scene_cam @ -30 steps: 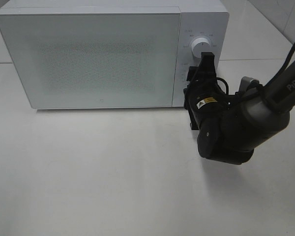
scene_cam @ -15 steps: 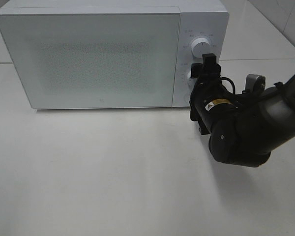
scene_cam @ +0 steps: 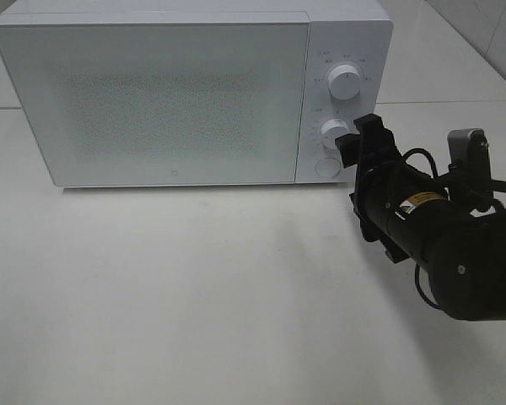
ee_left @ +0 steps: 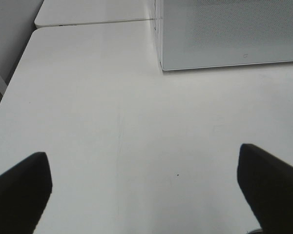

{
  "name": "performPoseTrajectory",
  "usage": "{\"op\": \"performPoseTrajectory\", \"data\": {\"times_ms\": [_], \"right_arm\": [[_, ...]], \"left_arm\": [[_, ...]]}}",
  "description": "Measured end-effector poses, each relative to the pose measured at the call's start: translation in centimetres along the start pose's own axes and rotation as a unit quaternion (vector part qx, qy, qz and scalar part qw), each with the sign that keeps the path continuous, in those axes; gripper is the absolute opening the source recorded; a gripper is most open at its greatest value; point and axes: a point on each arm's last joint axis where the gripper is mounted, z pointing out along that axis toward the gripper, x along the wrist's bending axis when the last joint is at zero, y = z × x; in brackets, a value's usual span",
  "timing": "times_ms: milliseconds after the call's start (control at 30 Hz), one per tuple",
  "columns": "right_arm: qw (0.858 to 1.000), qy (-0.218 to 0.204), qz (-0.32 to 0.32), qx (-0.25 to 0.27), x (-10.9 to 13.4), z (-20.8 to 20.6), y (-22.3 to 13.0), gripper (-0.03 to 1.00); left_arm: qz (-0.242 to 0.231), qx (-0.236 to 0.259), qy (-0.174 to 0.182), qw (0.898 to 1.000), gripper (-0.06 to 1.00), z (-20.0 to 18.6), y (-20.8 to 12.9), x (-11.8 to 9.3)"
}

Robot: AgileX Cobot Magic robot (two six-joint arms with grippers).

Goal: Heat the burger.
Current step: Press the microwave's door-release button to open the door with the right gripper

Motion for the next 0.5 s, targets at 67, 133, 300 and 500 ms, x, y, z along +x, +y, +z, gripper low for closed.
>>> {"op": "performPoseTrajectory", "data": {"times_ms": [67,133,300,500], "right_arm": [[0.999,-0.014,-0.039,0.019,0.2,-0.6,0.1,0.74],[0.997,-0.023,-0.067,0.032,0.3,-0.8,0.0,0.74],[0.957,-0.066,-0.259,0.116,0.7,-2.4,-0.3,0.74],[0.893,-0.089,-0.400,0.187,1.3,-2.6,0.2,0.74]], "left_arm": [[0.000,0.000,0.000,1.000,0.97,0.0,0.0,0.0],[0.000,0.000,0.000,1.000,0.97,0.0,0.0,0.0],[0.000,0.000,0.000,1.000,0.97,0.0,0.0,0.0],[0.000,0.000,0.000,1.000,0.97,0.0,0.0,0.0]]}}
